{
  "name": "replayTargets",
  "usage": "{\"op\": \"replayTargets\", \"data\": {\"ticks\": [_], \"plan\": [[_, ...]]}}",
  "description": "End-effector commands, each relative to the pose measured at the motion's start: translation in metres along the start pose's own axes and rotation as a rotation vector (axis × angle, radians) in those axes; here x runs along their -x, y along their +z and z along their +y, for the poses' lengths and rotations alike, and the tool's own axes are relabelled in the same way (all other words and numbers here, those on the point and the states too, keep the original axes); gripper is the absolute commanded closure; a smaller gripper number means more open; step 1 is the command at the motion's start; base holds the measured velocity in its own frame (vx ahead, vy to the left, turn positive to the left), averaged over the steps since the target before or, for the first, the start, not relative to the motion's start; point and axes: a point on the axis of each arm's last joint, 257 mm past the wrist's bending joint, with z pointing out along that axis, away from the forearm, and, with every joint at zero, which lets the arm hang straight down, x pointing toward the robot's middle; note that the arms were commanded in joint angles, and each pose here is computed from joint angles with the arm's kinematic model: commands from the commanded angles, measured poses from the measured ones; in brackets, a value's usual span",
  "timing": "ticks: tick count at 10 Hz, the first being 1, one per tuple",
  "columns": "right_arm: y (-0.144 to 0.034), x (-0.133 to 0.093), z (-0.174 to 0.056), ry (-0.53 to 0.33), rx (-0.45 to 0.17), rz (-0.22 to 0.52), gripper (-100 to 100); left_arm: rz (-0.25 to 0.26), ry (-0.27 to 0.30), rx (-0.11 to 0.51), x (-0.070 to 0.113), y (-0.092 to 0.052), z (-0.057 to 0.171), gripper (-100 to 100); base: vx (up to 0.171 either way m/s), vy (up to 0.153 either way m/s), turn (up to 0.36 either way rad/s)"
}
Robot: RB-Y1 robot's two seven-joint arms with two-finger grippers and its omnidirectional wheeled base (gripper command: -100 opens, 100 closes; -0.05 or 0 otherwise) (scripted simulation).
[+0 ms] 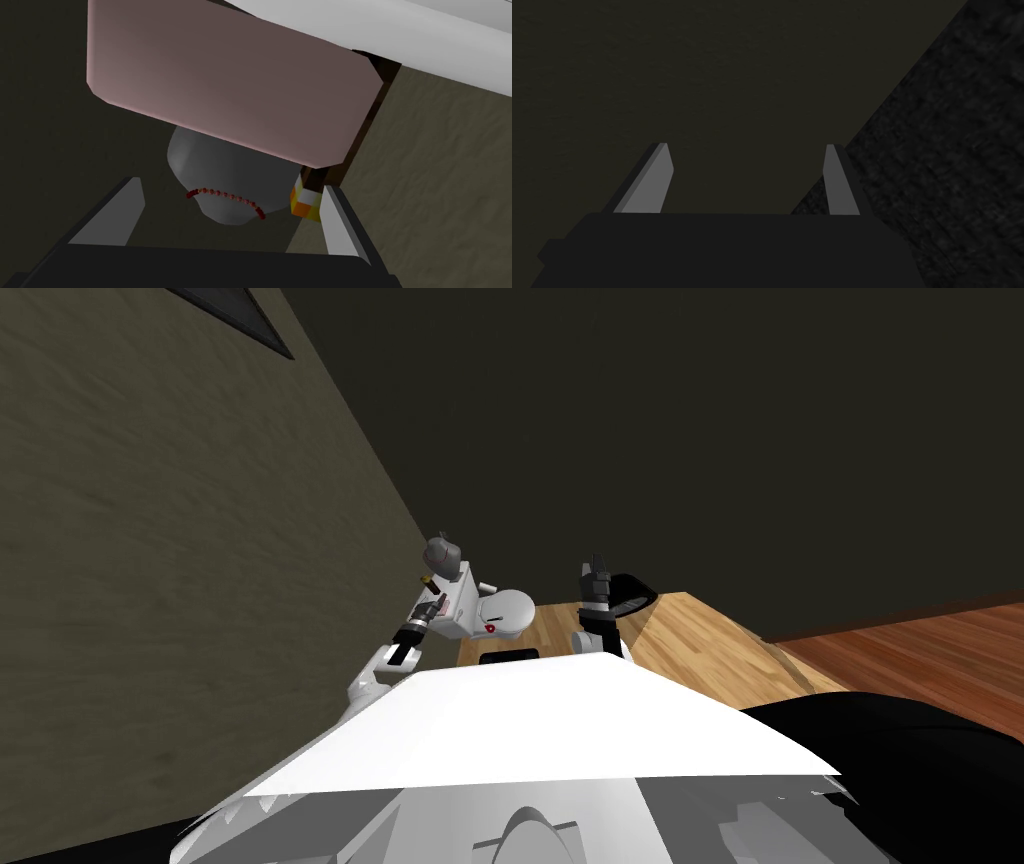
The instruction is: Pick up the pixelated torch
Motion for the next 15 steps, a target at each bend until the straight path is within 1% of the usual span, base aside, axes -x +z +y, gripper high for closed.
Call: {"op": "replayTargets", "data": {"ticks": [1, 2, 4, 5, 6, 7, 8, 9, 11, 12, 13, 14, 15], "plan": [[0.000, 0.000, 0.000, 0.000, 0.000, 0.000, 0, 0.034, 0.070, 0.031, -0.004, 0.003, 0.022, -100, 0.103, 0.015, -0.042], [0.000, 0.000, 0.000, 0.000, 0.000, 0.000, 0, 0.034, 0.070, 0.031, -0.004, 0.003, 0.022, -100, 0.067, 0.019, -0.010], [0.000, 0.000, 0.000, 0.000, 0.000, 0.000, 0, 0.064, 0.141, 0.063, -0.003, 0.006, 0.046, -100, 0.071, 0.011, -0.034], [0.000, 0.000, 0.000, 0.000, 0.000, 0.000, 0, 0.084, 0.189, 0.088, -0.002, 0.009, 0.063, -100, 0.098, 0.025, -0.054], [0.000, 0.000, 0.000, 0.000, 0.000, 0.000, 0, 0.091, 0.205, 0.097, -0.001, 0.009, 0.068, -100, 0.106, 0.021, -0.039], [0.000, 0.000, 0.000, 0.000, 0.000, 0.000, 0, 0.084, 0.190, 0.088, -0.002, 0.008, 0.062, -100, 0.047, 0.007, -0.006], [0.000, 0.000, 0.000, 0.000, 0.000, 0.000, 0, 0.086, 0.193, 0.090, -0.002, 0.009, 0.063, 0, 0.009, 0.002, 0.001], [0.000, 0.000, 0.000, 0.000, 0.000, 0.000, 0, 0.074, 0.192, 0.069, 0.002, 0.023, 0.059, -100, -0.021, -0.016, 0.005], [0.000, 0.000, 0.000, 0.000, 0.000, 0.000, 0, 0.090, 0.189, 0.083, -0.005, 0.020, 0.067, -100, -0.026, -0.015, 0.000], [0.000, 0.000, 0.000, 0.000, 0.000, 0.000, 0, 0.074, 0.190, 0.059, 0.001, 0.034, 0.061, -100, -0.034, -0.021, 0.007], [0.000, 0.000, 0.000, 0.000, 0.000, 0.000, 0, 0.094, 0.186, 0.077, -0.008, 0.032, 0.071, -100, -0.032, -0.022, -0.001], [0.000, 0.000, 0.000, 0.000, 0.000, 0.000, 0, 0.073, 0.189, 0.051, 0.002, 0.047, 0.064, -100, -0.046, -0.022, 0.007], [0.000, 0.000, 0.000, 0.000, 0.000, 0.000, 0, 0.081, 0.187, 0.060, -0.002, 0.046, 0.068, -100, -0.035, -0.021, 0.002]]}}
